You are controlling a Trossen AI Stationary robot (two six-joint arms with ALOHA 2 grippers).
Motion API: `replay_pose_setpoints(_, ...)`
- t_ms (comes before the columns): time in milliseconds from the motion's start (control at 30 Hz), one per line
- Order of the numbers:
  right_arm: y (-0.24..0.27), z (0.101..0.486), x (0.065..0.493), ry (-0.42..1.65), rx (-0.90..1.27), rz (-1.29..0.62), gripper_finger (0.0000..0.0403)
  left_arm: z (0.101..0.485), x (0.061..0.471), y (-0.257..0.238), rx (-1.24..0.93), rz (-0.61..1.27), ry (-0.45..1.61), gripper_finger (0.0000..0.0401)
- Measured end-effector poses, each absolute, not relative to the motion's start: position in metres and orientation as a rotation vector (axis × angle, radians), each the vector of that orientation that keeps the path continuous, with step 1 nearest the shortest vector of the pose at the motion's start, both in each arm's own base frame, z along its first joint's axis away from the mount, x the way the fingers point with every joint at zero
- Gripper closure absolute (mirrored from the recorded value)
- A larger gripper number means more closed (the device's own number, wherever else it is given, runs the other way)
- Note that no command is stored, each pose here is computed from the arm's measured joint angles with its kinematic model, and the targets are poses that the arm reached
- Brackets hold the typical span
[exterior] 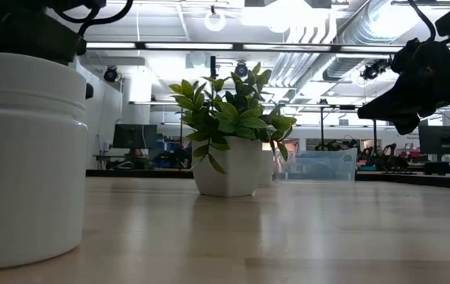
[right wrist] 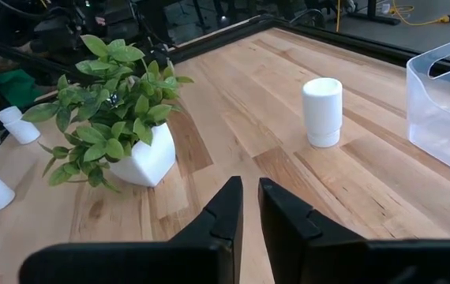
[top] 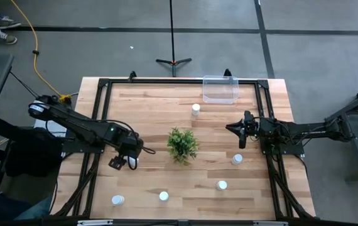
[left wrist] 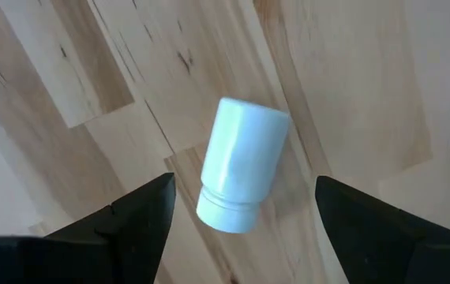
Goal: Pick and place pill bottles into a basket
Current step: Put the white pill bottle into the transparent bin
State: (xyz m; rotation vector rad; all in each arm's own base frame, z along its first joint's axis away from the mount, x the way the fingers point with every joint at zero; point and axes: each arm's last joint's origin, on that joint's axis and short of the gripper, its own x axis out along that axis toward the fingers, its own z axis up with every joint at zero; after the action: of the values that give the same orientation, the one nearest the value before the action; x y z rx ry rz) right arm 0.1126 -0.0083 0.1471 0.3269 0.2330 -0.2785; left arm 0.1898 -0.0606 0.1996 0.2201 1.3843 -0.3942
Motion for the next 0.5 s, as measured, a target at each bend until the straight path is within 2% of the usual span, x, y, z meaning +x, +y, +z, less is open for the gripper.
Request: replay_pose_setpoints(500,-0.008,0.147,0.113,0.234,0.326,-0.282,0.0367,0.175,0.202,-0.064,0.277,-0.424,1.486,0.0064)
